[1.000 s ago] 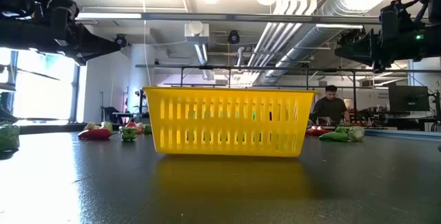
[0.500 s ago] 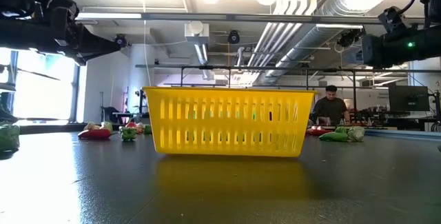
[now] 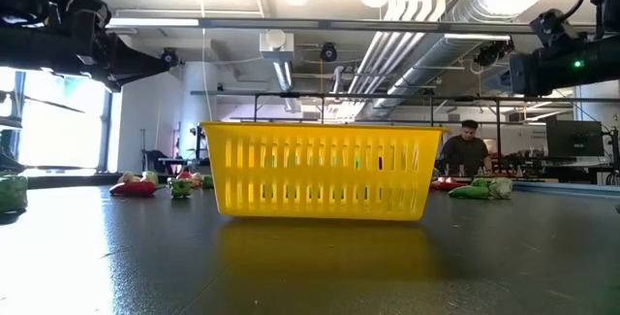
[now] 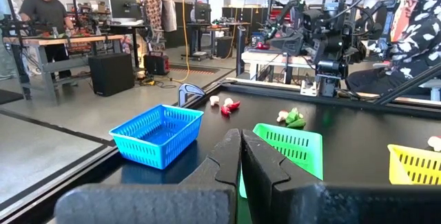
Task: Sort produce into baskets
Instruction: Put the green chili pepper into the yellow bin
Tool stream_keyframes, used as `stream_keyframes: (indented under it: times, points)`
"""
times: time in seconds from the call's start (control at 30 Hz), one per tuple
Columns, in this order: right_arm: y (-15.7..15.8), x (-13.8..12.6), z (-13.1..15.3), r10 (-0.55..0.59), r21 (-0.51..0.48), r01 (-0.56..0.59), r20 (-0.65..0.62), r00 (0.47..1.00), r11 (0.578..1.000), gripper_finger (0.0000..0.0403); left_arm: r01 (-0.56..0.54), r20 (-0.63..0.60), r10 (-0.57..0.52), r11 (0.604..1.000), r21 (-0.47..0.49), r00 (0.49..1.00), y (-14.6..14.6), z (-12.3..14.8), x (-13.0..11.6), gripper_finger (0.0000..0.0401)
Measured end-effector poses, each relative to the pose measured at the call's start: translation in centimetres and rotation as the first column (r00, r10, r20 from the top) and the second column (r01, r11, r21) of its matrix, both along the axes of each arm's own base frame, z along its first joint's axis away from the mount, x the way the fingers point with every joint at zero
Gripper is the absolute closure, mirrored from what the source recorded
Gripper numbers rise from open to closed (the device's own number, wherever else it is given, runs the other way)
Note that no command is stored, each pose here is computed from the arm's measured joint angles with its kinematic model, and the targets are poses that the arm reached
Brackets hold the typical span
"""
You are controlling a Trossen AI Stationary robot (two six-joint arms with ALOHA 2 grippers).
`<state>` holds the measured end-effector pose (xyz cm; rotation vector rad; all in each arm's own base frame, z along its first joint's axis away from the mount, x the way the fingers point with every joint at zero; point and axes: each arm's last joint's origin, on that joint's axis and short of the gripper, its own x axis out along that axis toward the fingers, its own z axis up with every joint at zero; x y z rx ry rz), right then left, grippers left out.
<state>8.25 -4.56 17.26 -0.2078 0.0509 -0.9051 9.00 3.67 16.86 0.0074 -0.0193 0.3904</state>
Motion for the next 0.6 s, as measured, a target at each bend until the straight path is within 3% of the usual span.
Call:
stream_keyframes:
  times: [0.13,0.27,0.4,0.6]
  points:
    - [0.0,0.0,0.0,0.023,0.067,-0.03,0.094,0.995,0.997,0.0403,0.001,0.0,-0.001,1.0,0.0,1.0,0.0,0.0,0.0,0.0401]
    - [0.0,0.0,0.4,0.021,-0.002,-0.021,0.056,0.998,1.0,0.0403,0.0,0.0,0.0,1.0,0.0,1.0,0.0,0.0,0.0,0.0401]
    - [0.0,0.0,0.4,0.022,0.006,-0.022,0.072,0.997,1.0,0.0403,0.0,0.0,0.0,1.0,0.0,1.0,0.0,0.0,0.0,0.0401]
    - [0.1,-0.1,1.1,0.023,0.077,-0.045,0.262,0.965,0.996,0.0403,0.0,0.0,0.0,1.0,0.0,1.0,0.0,0.0,0.0,0.0401]
